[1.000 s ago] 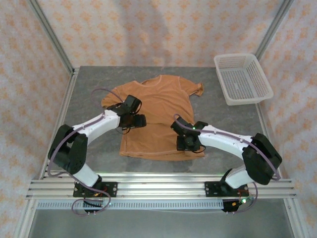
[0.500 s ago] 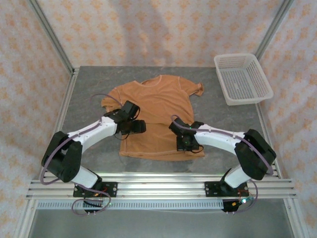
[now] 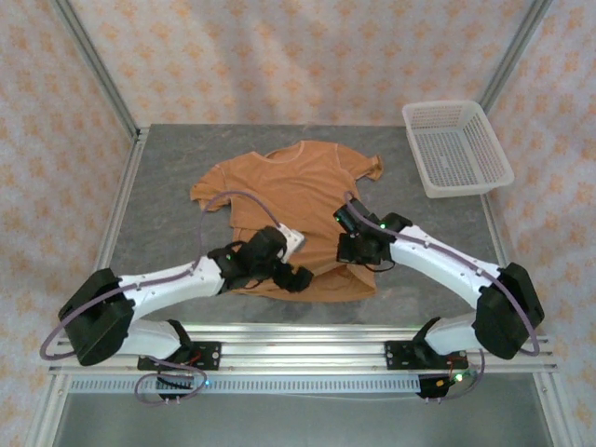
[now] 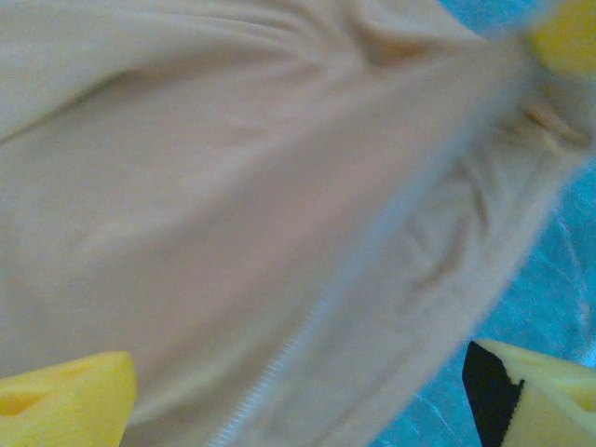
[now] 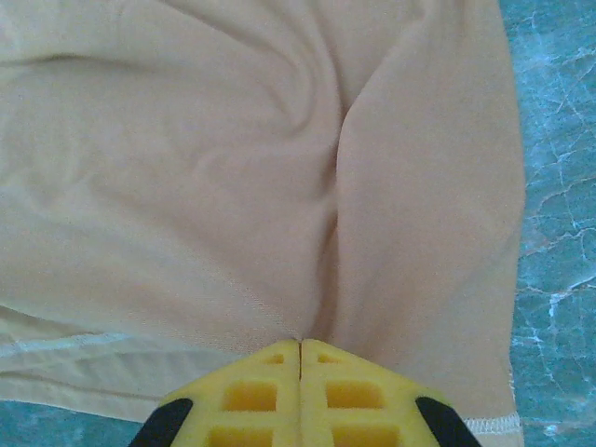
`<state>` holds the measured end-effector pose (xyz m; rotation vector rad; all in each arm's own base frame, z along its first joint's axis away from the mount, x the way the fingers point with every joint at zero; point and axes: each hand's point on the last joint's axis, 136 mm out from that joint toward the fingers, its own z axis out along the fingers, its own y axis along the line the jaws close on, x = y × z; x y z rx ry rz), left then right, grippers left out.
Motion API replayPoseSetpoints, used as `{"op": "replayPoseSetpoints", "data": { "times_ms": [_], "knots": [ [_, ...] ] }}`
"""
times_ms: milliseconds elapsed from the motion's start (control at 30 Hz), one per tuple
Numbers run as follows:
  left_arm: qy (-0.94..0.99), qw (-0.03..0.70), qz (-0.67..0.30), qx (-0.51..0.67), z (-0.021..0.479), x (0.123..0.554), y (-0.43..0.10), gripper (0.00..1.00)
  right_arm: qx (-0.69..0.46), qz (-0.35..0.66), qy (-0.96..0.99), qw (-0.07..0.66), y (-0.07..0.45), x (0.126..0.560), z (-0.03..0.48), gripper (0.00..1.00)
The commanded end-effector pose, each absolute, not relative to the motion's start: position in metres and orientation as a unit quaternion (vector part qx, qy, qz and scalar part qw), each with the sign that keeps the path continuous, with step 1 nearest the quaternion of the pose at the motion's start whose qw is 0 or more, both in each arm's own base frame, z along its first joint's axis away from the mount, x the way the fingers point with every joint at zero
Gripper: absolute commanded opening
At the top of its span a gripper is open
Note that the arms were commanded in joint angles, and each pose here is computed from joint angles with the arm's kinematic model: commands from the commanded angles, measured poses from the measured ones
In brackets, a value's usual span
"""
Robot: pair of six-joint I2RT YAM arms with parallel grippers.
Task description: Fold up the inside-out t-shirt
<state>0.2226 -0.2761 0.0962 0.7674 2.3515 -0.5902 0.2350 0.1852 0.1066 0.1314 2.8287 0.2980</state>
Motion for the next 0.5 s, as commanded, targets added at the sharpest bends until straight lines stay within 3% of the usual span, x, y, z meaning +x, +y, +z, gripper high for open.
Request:
{"op": "replayPoseSetpoints", "data": {
  "times_ms": [0,467],
  "knots": [
    [0.817,0.391,-0.213,0.366,0.124,0.225,-0.3,0.99,0.067,0.153,0.975,0.147,0.192,0.239,0.116,0.0],
    [0.822,0.42,-0.049,0.38,0.089,0.266,-0.326,0.98,0.083,0.198,0.964,0.153,0.193,0.238,0.14,0.0]
  ]
}}
